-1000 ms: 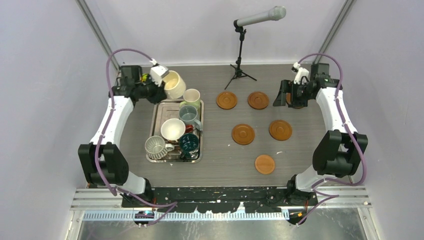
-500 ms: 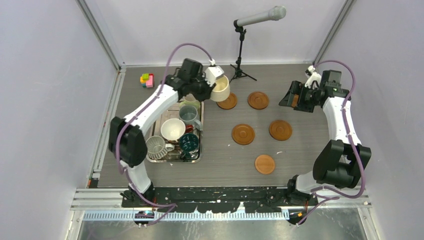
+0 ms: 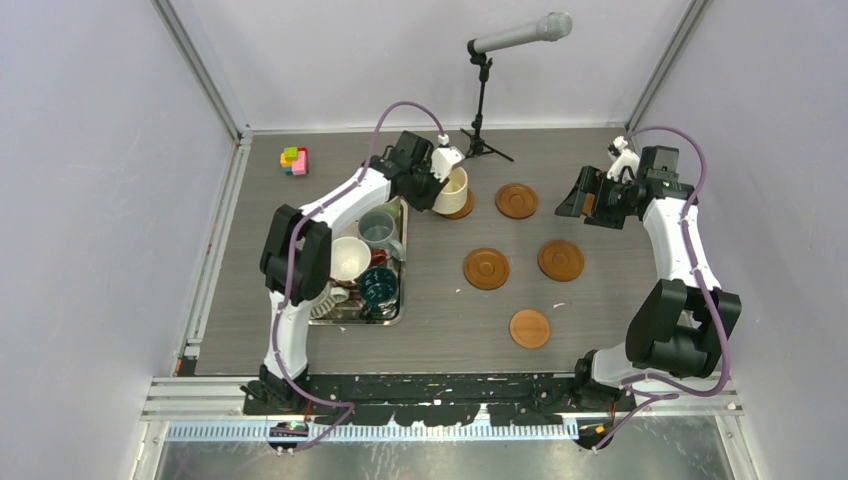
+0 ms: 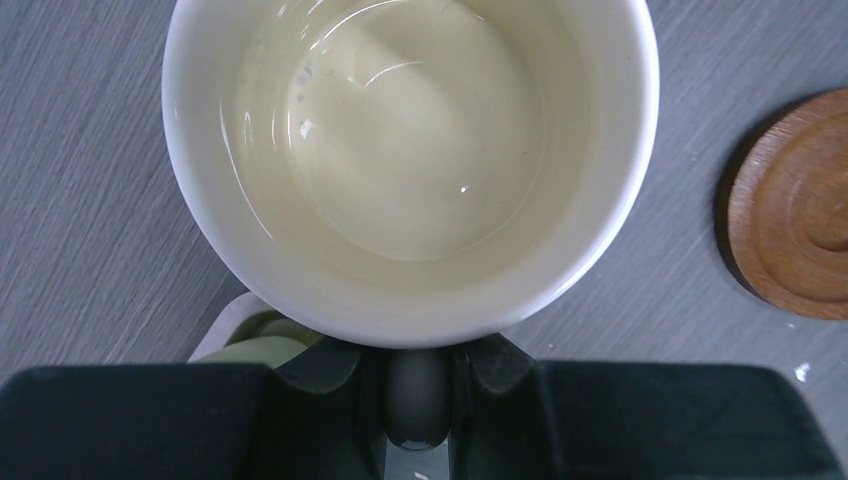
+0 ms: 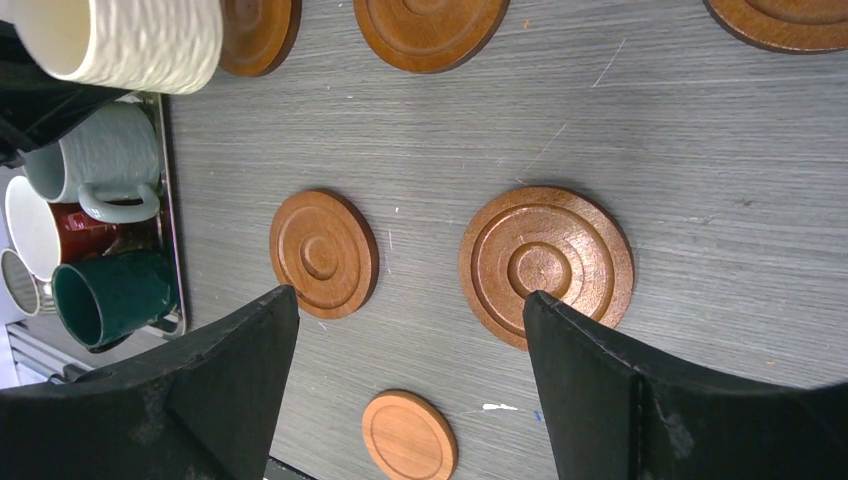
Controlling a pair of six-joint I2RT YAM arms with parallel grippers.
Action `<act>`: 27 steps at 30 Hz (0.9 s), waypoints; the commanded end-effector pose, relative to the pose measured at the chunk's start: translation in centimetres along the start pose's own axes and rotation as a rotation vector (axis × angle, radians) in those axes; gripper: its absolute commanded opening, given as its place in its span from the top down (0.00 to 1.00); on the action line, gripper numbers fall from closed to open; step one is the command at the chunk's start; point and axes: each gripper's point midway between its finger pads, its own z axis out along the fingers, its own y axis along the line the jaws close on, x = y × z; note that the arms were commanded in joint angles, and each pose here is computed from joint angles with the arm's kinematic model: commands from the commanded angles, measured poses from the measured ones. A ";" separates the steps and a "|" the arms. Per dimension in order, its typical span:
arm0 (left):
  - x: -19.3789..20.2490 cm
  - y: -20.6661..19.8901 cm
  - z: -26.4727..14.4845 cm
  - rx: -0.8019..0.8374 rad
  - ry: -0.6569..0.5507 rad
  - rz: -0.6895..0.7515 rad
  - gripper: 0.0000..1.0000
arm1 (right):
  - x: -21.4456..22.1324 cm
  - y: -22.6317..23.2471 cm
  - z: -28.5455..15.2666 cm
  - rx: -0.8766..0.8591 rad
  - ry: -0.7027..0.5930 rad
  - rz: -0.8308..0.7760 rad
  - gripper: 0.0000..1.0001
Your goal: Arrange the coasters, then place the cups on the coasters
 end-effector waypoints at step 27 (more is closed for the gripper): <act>-6.5 2.2 3.2 -0.051 -0.222 0.005 0.99 | -0.5 0.3 0.5 -0.033 -0.019 -0.012 0.13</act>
